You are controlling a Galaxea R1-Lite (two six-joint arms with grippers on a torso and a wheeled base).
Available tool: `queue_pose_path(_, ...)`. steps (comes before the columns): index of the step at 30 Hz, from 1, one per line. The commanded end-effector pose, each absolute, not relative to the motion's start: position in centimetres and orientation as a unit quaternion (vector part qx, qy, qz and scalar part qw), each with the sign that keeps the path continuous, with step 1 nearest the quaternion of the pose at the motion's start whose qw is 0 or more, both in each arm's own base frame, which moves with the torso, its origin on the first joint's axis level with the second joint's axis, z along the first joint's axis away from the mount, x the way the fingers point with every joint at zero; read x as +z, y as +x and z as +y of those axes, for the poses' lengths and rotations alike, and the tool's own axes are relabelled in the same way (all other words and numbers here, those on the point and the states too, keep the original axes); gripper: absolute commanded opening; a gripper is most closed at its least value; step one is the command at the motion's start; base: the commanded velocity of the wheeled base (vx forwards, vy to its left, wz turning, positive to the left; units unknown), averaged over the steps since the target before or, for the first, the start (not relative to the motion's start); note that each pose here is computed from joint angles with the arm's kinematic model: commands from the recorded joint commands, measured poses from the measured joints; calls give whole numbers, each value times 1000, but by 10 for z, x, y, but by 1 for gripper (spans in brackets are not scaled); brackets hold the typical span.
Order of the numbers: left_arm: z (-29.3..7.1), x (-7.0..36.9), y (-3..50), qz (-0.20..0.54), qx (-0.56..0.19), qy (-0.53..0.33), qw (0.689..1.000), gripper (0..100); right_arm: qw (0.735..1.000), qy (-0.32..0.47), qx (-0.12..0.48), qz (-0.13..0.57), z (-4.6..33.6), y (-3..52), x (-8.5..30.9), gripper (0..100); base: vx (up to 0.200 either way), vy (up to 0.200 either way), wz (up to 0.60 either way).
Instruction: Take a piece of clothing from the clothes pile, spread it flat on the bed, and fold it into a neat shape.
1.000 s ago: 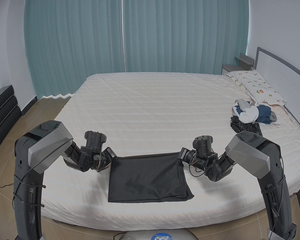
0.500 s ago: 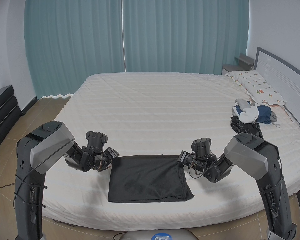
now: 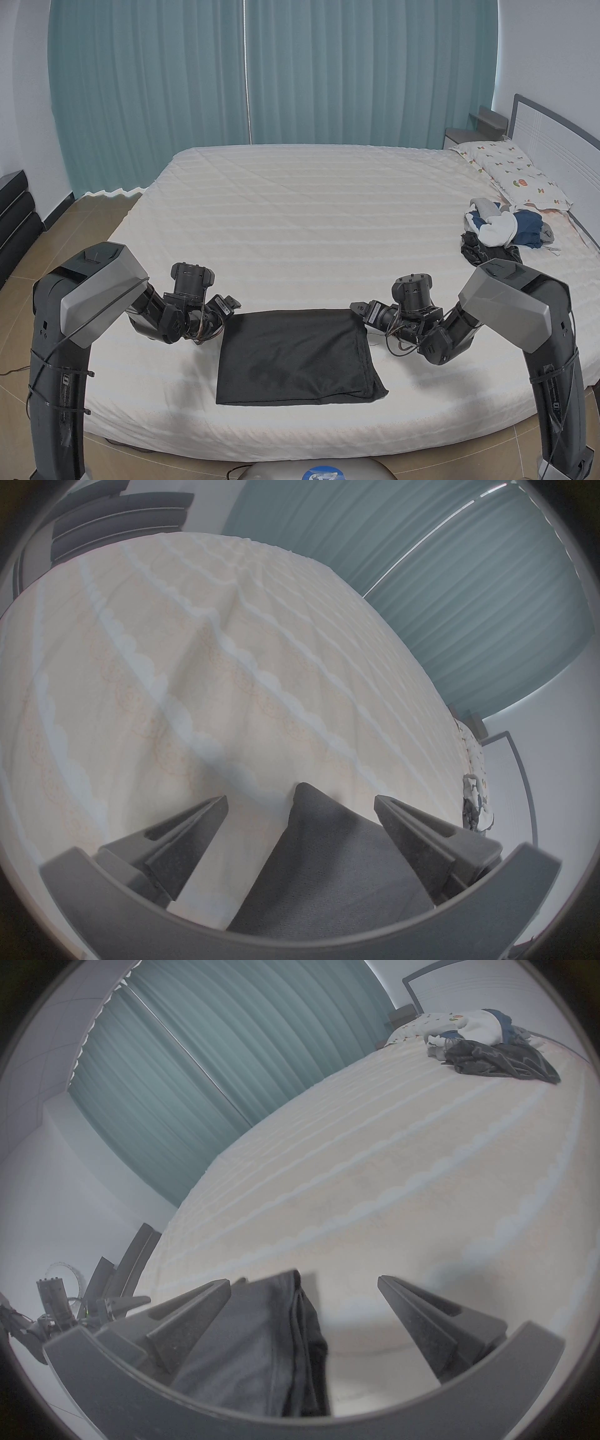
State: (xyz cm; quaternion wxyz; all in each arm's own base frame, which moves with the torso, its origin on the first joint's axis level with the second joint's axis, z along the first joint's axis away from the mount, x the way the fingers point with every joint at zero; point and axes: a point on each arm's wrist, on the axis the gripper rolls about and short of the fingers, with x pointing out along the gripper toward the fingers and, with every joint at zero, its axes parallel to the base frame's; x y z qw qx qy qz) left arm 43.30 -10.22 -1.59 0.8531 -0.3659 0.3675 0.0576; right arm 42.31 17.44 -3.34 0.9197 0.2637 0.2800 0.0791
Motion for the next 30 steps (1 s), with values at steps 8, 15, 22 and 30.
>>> queue_pose_path(8, -79, 0, 435, 349, 79, -410, 839, 100, 883, 243, 171, 364, 166, 307, 7, 100, 0, 0, 0)
queue_pose_path(15, -78, -1, 435, 349, 80, -410, 839, 100, 862, 238, 210, 395, 165, 280, -2, 100, 0, 0, 0)
queue_pose_path(22, -78, -3, 435, 350, 81, -410, 838, 100, 848, 232, 234, 415, 173, 271, -8, 100, 0, 0, 0)
queue_pose_path(30, -78, -2, 435, 350, 81, -410, 839, 100, 844, 218, 230, 432, 176, 272, -25, 100, 0, 0, 0)
